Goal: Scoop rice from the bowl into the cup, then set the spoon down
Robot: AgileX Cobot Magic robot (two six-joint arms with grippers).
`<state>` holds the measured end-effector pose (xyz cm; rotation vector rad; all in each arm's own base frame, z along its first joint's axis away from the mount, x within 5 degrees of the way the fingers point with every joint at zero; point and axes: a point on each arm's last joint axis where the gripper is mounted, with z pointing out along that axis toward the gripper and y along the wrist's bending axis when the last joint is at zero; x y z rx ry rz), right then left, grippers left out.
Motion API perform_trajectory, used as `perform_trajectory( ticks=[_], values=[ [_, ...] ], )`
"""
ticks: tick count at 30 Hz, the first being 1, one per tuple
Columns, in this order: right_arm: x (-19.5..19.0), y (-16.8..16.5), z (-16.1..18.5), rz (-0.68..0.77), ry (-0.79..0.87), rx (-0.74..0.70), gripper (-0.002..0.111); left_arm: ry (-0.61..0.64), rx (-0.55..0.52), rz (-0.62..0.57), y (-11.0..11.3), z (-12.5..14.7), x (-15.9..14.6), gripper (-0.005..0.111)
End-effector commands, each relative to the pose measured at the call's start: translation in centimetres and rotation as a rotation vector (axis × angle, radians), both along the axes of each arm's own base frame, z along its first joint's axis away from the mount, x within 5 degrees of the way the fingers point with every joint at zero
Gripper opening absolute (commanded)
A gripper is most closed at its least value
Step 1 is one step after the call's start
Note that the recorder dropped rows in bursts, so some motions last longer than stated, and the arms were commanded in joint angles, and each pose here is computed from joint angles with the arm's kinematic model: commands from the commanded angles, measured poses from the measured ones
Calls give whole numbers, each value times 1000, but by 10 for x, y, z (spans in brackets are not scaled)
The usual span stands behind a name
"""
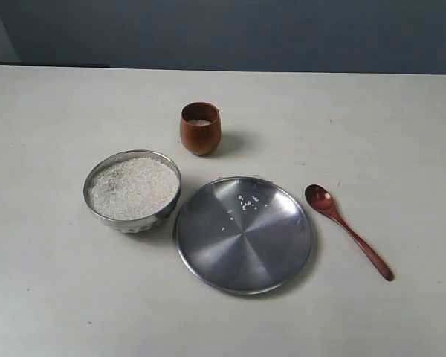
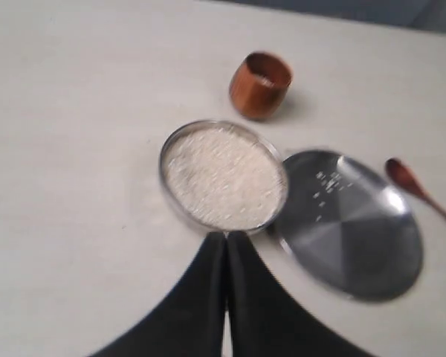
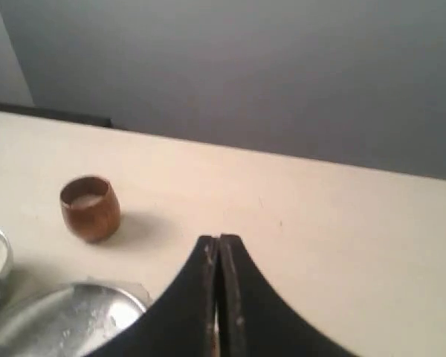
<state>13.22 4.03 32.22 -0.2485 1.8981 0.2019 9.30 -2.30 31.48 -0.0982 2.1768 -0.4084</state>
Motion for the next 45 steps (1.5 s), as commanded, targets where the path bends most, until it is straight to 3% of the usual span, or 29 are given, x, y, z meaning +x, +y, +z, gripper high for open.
perform_trajectory(
  ticks=[1, 14, 27, 34, 36, 41, 45],
  values=[
    [20, 7, -17, 11, 113, -77, 0, 131, 114, 8, 7, -11, 13, 0],
    [74, 24, -95, 18, 518, -227, 0, 146, 155, 14, 10, -14, 16, 0],
    [89, 32, -152, 161, 754, -401, 0, 146, 157, 13, 10, -14, 16, 0],
    [95, 35, -179, 170, 830, -419, 0, 146, 159, 13, 10, -14, 16, 0],
    [96, 35, -181, 171, 832, -419, 6, 146, 159, 13, 10, -14, 16, 0],
    [94, 35, -181, 172, 851, -426, 32, 146, 159, 13, 10, -14, 16, 0],
    [90, 33, -183, 174, 909, -442, 35, 146, 159, 13, 10, -14, 16, 0]
  ],
)
